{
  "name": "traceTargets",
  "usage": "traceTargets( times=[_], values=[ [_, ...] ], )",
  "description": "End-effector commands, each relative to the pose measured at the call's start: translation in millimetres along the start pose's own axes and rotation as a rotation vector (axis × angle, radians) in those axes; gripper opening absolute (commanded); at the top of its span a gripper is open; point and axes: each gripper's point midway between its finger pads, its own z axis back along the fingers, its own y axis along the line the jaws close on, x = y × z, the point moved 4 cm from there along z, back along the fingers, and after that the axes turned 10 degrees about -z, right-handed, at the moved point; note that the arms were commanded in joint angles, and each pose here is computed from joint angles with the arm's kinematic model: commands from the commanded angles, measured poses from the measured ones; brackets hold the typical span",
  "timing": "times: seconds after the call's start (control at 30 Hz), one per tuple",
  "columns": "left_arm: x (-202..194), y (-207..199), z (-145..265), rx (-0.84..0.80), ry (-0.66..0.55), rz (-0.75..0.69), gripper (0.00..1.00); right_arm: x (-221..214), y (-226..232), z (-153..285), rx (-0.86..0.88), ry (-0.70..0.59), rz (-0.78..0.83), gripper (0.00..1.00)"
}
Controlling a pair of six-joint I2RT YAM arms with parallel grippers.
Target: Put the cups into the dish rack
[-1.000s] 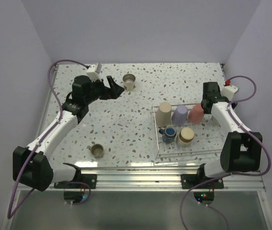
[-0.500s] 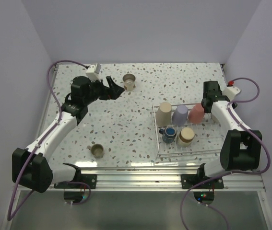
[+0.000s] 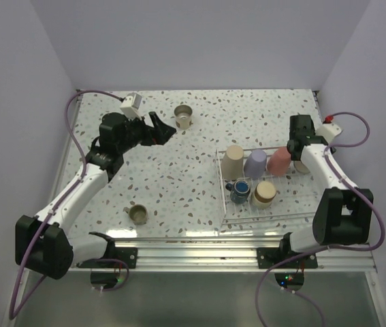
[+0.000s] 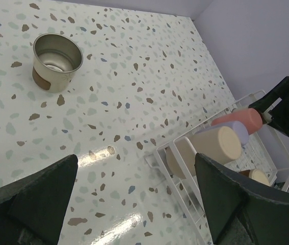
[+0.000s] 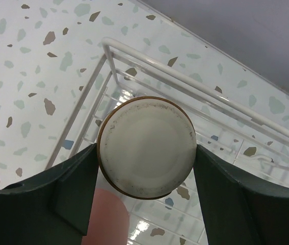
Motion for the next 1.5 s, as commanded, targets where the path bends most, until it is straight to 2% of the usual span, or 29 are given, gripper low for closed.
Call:
traceTargets(
  times=[0.0,0.1,0.13,0.2,0.23,0.4,0.47,0.5,0.53,0.7,0.83,0.9,0.93,1.1,1.23,1.3,1.47],
  values=[
    [13.7,-5.2,7.7,-0.021,-0.063,-0.004,1.00,16.0,0.7,9.6,0.025,-0.022,-0.029,0.03],
    [15.3,-5.6,8.4,-0.019,-0.064,-0.007,1.00,17.2,1.2,12.2,0.043,-0.016,-0.021,0.36],
    [15.0,-5.2,8.2,-0.017,-0.062,-0.007,1.00,18.2,1.4,13.1,0.046,-0.017,-0.020,0.54],
    [17.8,-4.4,7.1,-0.008,-0.060,-0.013,1.00,21.2,3.3,15.9,0.060,-0.015,-0.021,0.65],
    [18.9,-4.5,7.3,-0.006,-0.061,-0.016,1.00,22.3,3.5,17.5,0.063,-0.015,-0.021,0.74],
    [25.2,-1.4,6.0,0.027,-0.049,-0.019,1.00,29.1,6.9,23.5,0.084,-0.010,-0.017,0.89],
    [13.7,4.9,9.6,0.076,0.012,-0.006,0.99,33.0,7.9,26.5,0.091,-0.010,-0.011,0.93],
    [6.0,11.1,12.4,0.120,0.046,0.002,0.99,37.7,7.6,29.9,0.094,-0.014,-0.019,0.98],
    [8.5,13.0,13.4,0.139,0.035,-0.001,0.99,41.0,8.1,32.7,0.101,-0.016,-0.027,0.98],
    [-25.3,31.3,42.0,0.311,0.180,0.038,0.96,82.9,4.6,63.2,0.106,-0.069,-0.060,0.99],
    [-62.9,26.4,71.6,0.313,0.338,0.066,0.89,124.5,-3.7,95.0,0.091,-0.116,-0.065,0.99],
    [-71.6,20.1,86.8,0.304,0.362,0.073,0.88,142.9,-7.7,117.3,0.138,-0.127,-0.098,0.98],
    [-87.6,21.3,95.2,0.316,0.414,0.090,0.87,146.0,-7.0,126.4,0.169,-0.123,-0.109,0.98],
    [-129.6,8.2,120.3,0.272,0.526,0.167,0.77,144.3,10.3,177.6,0.397,0.011,-0.126,0.98],
    [-161.7,4.0,135.4,0.329,0.609,0.200,0.71,130.3,10.1,217.1,0.540,0.064,-0.057,0.98],
    [-172.7,-1.3,138.2,0.356,0.637,0.170,0.70,118.8,5.3,220.2,0.576,0.107,-0.040,0.98],
    [-196.4,-4.9,141.9,0.436,0.711,0.180,0.68,114.8,-12.2,228.8,0.630,0.120,-0.022,0.98]
  ],
)
